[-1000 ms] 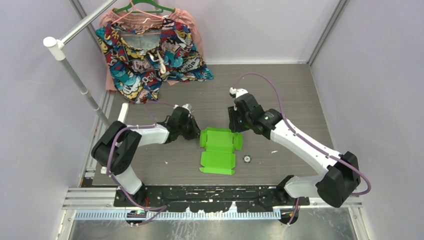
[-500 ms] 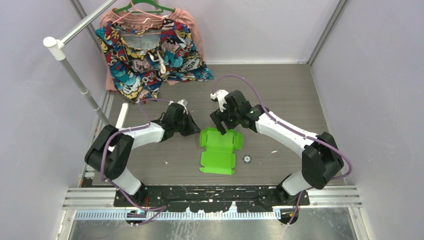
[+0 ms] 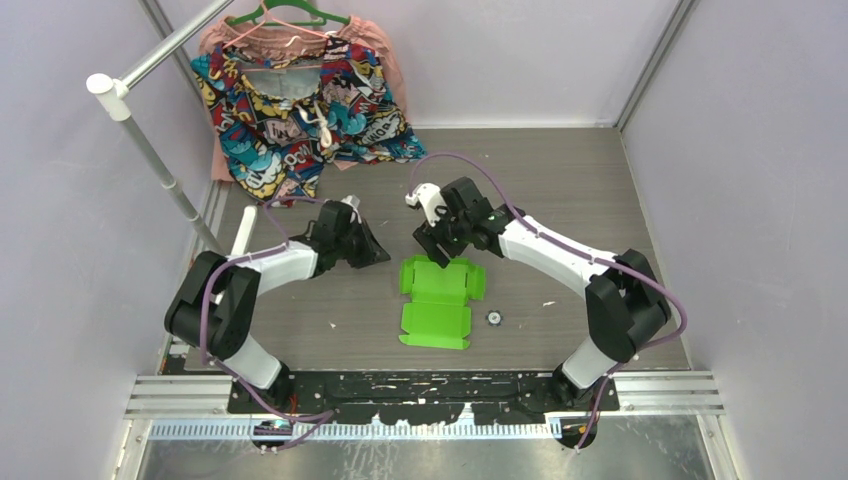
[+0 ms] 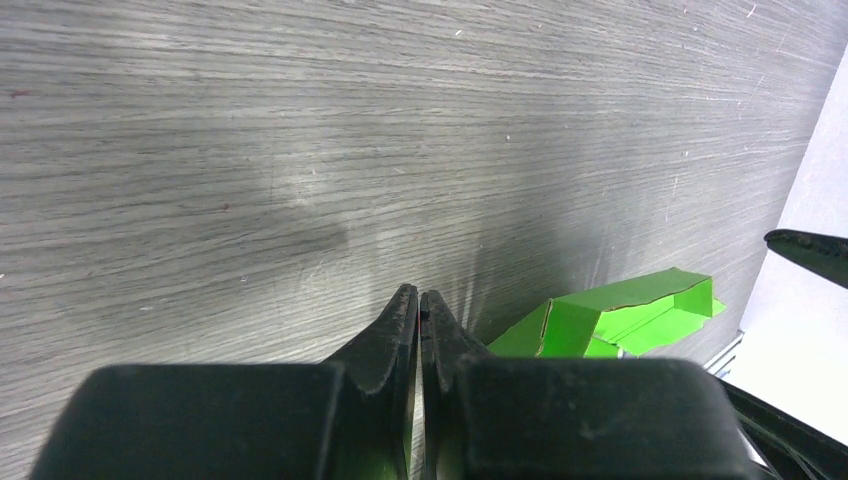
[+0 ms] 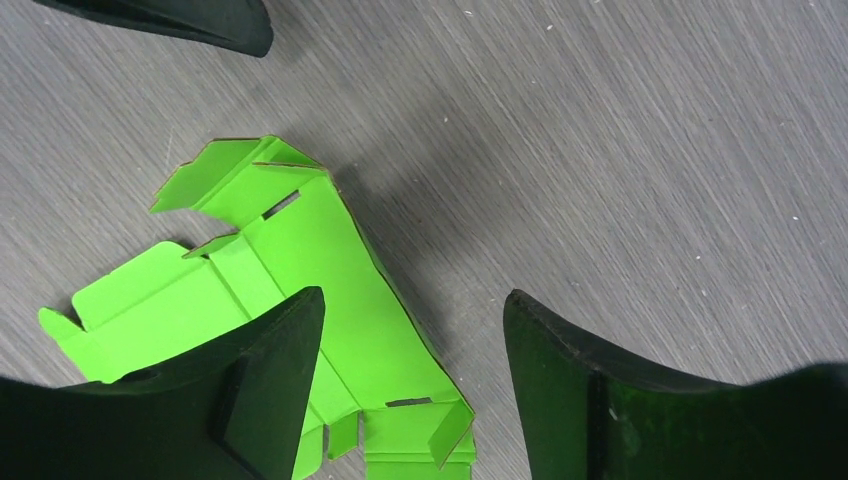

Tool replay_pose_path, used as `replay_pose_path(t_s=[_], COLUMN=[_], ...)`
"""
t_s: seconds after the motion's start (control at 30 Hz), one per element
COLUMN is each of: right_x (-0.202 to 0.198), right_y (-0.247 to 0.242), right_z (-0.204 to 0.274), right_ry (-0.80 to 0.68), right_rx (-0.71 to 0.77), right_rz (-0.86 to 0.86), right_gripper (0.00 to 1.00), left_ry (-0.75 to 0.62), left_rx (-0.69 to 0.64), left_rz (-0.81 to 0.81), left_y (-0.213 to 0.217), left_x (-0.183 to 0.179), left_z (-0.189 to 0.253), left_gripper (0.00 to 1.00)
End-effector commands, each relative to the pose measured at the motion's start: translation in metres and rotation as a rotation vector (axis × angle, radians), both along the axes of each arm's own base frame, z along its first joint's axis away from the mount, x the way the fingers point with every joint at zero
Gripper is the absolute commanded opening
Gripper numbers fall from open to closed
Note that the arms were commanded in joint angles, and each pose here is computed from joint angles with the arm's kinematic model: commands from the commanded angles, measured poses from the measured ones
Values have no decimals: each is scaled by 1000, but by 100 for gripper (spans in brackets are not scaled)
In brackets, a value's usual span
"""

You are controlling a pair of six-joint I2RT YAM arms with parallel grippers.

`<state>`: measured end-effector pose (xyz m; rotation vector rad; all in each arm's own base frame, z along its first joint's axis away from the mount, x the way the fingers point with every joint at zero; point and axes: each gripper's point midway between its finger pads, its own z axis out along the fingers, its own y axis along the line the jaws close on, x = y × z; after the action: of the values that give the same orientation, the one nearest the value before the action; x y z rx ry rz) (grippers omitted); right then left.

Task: Fold the paper box
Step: Fold the paper box at the center of the board.

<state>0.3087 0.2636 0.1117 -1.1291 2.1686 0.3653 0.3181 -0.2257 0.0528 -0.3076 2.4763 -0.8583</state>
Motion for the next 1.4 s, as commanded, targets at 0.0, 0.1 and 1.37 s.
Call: replay_pose_path(t_s=[0.0,0.1,1.37], right_x=[1,0,-12], right_y=[10,11,15], right_z=[12,4,-75], right_ry=[-17,8,116], right_rx=[47,41,-69], right_rz=[53,54,-268], right_gripper=[70,67,5], left_ry=[-31,-24,-3], left_rx=[-35,-44,4], left_rz=[-19,-19,-9], left_y=[0,0,20], left_x=[4,4,6], left_z=[19,19,23], left_gripper=[5,5,5])
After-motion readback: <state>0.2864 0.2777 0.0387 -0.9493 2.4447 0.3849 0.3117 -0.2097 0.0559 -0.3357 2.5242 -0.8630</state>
